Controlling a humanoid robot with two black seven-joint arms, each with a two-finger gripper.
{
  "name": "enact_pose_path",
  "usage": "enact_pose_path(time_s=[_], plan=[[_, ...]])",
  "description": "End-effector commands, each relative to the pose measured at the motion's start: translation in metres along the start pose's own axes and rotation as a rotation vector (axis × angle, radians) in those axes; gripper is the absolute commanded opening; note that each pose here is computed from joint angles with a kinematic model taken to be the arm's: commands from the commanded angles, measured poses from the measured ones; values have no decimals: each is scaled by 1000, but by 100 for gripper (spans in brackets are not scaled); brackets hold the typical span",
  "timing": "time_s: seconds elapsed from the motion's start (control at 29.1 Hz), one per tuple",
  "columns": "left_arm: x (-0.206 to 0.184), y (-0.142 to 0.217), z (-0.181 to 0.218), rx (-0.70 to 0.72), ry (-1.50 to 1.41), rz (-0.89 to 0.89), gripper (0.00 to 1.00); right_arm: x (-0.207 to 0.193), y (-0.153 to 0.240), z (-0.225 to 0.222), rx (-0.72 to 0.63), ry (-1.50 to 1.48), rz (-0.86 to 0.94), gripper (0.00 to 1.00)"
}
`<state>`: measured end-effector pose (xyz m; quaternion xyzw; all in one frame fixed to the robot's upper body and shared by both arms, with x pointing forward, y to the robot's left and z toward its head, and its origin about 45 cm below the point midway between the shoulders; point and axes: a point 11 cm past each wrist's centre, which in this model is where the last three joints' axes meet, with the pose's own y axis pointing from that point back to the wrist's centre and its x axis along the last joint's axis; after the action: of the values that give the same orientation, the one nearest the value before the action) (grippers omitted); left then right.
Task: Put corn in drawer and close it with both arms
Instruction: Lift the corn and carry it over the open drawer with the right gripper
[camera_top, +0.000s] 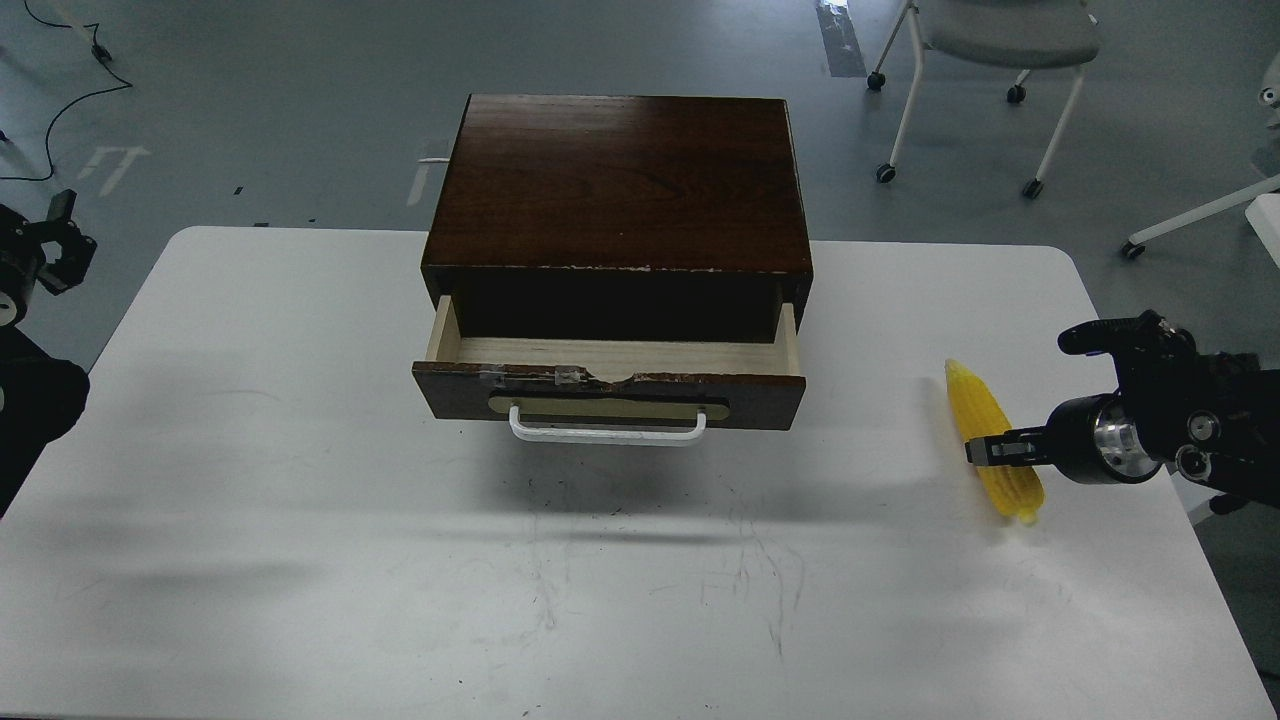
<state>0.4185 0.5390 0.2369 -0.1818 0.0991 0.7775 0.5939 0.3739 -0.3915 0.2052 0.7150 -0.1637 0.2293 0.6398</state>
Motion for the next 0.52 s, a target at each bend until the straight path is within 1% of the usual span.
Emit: enact_pose_path(time_s=[0.0,0.03,0.1,0.14,0.17,0.21,0.24,0.28,0.34,0.38,0.41,0.45,0.48], plan=[[-2,0,-3,1,5,-3,98,91,49,-21,5,93,197,0],[-2,0,-3,1,5,-3,98,91,49,-21,5,94,198,0],[-6,-1,-5,4,14,-13,98,142,80,-47,-9,243,316,0],[-7,-2,-5,4,16,-15,98,150,84,-56,-5,278,332,0],[-13,-3,-10,9,25,-23,98,169,92,-87,22,363,371,0],[-14,-3,-10,9,26,-25,98,174,94,-102,35,399,382,0],[-16,-4,-10,14,28,-27,98,187,100,-135,70,469,407,0],[-16,-4,-10,14,28,-27,98,187,100,-136,70,470,407,0],[-17,-5,-8,9,28,-29,98,207,114,-198,125,592,457,0],[-17,-5,-10,11,30,-30,98,210,117,-209,134,615,467,0],[-18,-5,-11,15,28,-32,98,214,122,-233,152,670,488,0],[-19,-5,-12,19,26,-34,98,214,123,-248,165,706,494,0],[-19,-5,-14,24,24,-35,98,210,122,-280,191,788,494,0]])
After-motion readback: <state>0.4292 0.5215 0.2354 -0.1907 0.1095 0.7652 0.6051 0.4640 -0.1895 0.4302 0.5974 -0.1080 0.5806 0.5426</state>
